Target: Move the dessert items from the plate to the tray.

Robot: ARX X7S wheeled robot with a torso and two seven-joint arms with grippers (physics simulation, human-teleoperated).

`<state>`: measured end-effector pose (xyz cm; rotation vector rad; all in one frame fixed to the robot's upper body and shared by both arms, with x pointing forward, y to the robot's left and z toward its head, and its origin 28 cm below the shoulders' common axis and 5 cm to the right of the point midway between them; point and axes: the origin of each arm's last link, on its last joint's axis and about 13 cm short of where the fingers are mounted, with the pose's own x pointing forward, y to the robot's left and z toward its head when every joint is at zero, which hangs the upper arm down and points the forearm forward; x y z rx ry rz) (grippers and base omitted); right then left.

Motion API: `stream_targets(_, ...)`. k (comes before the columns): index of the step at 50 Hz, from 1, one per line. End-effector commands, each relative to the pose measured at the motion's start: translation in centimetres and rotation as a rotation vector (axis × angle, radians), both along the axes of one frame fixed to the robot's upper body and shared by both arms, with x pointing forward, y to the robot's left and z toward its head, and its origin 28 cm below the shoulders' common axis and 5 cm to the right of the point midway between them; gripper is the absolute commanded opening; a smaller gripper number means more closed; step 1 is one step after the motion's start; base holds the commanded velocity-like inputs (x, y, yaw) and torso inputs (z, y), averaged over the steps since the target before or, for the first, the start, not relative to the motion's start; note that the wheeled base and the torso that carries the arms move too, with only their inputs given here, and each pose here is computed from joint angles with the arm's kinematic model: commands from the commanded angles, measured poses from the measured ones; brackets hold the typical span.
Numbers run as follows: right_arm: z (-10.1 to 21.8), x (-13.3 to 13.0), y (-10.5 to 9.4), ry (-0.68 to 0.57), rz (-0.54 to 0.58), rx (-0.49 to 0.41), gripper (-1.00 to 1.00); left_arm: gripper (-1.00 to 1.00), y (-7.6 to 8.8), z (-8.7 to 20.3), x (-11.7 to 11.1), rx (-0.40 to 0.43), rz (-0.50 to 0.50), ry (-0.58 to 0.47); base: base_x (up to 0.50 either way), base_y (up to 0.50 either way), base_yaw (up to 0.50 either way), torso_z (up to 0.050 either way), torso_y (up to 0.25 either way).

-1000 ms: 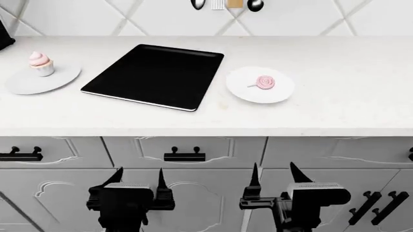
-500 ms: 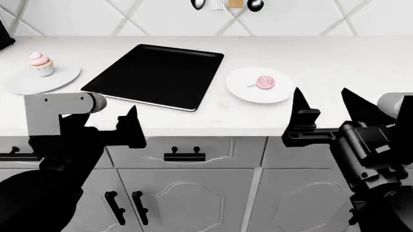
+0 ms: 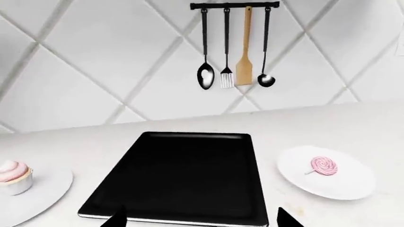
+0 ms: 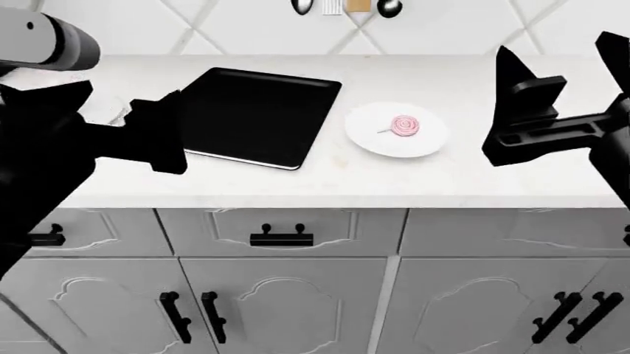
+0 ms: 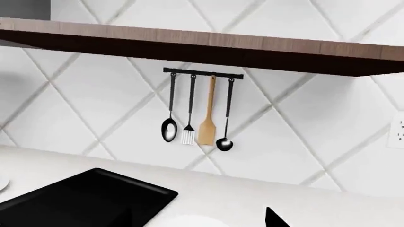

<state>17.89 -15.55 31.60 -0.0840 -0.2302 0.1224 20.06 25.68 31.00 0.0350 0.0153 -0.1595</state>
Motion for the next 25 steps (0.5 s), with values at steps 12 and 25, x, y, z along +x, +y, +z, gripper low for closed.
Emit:
stream_targets(12,3.01,-0.69,-0.85,-0.013,-0.025,-0.029,1.0,1.0,1.1,3.0,-0.87,0.011,0.049,-0.031,0.0,0.36,0.0,0.0,0.0)
stream_targets(25,2.77,-0.42,-0.99,0.003,-0.022,-0.022,1.0,1.0,1.25,2.91,-0.4,0.008,0.067,-0.026,0.0,0.42,0.0,0.0,0.0)
